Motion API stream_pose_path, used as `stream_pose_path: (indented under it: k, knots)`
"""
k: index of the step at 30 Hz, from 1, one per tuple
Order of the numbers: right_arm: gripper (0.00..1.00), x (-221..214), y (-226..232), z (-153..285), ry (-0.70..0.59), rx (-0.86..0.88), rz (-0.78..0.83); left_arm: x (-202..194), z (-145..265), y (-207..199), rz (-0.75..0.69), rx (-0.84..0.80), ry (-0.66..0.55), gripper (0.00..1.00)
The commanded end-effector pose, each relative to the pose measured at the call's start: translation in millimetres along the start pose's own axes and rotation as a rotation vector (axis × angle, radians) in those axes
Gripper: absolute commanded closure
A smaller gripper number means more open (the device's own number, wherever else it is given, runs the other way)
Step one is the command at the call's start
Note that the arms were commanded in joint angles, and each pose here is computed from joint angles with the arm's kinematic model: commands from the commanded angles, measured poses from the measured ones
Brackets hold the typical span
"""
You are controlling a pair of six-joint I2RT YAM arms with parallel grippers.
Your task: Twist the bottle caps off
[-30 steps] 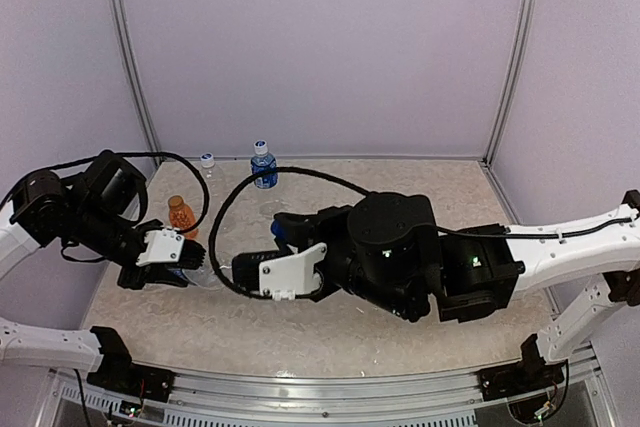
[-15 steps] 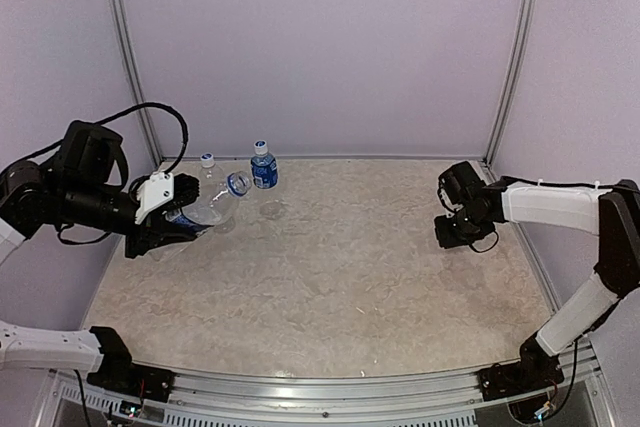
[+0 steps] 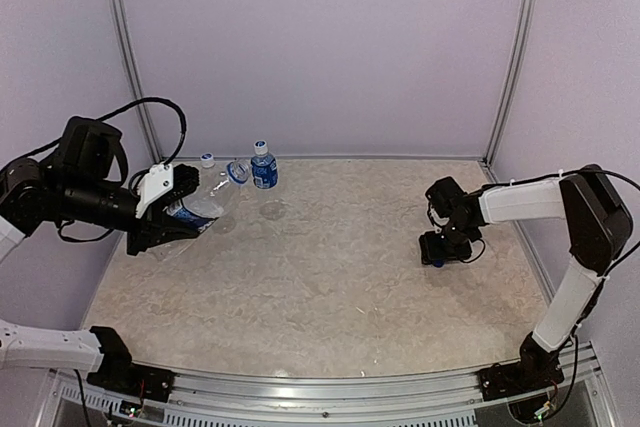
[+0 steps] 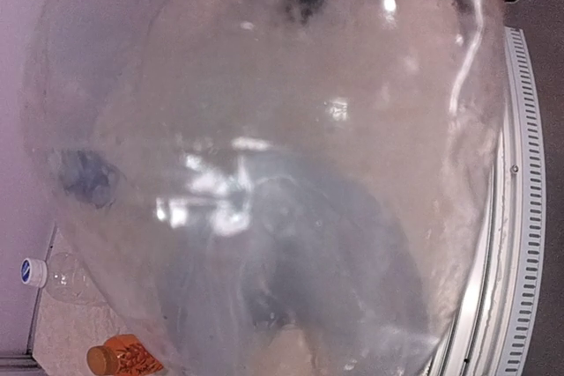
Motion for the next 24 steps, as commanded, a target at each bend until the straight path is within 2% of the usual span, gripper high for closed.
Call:
stream_pose_path:
  k: [1, 4, 7, 10, 11, 12, 14, 16, 18, 24]
  knots:
    - [0.01, 0.6, -1.0, 3.0, 0.057, 0.002, 0.007, 12.2, 9.0, 1.1, 0.007, 0.000, -0.055, 0.81]
    - [0.01, 27.5, 5.9, 44.4, -0.045, -0.005, 0.040, 14.8, 11.3, 0.7, 0.009, -0.003, -0.067, 0.81]
    - [0.01, 66.4, 34.1, 116.2, -0.280, -0.006, 0.171, 17.3, 13.0, -0.1, 0.012, -0.012, -0.078, 0.81]
    - [0.01, 85.1, 102.5, 206.9, -0.680, 0.112, 0.474, 19.9, 15.1, -1.7, 0.017, -0.029, -0.092, 0.81]
    - [0.02, 80.8, 128.3, 238.5, -0.841, 0.212, 0.633, 20.9, 16.0, -2.3, 0.019, -0.036, -0.096, 0.81]
    - [0.02, 70.2, 156.0, 271.0, -1.020, 0.392, 0.762, 21.8, 16.6, -3.1, 0.022, -0.045, -0.099, 0.81]
    - [0.01, 49.4, 182.8, 323.4, -1.357, 0.654, 0.886, 24.2, 18.1, -3.6, 0.027, -0.052, -0.108, 0.80]
    - [0.01, 38.1, 194.7, 350.5, -1.579, 0.825, 0.899, 25.3, 18.6, -3.7, 0.027, -0.054, -0.113, 0.80]
    - [0.01, 40.2, 207.3, 370.9, -1.700, 0.910, 0.893, 26.3, 19.3, -3.7, 0.026, -0.055, -0.116, 0.80]
    - [0.04, 49.8, 266.4, 388.4, -1.808, 0.937, 0.938, 26.7, 18.4, -4.7, 0.023, -0.066, -0.117, 0.80]
Point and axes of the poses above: each gripper's point midway between its finger pads, its own z axis back along the fingers, its own y axis along the line the jaws close on, x = y × z, the point moved 8 cm from there along z, back along the fingers, and after that the axes turned 13 degrees about z, right-handed, at the moved point
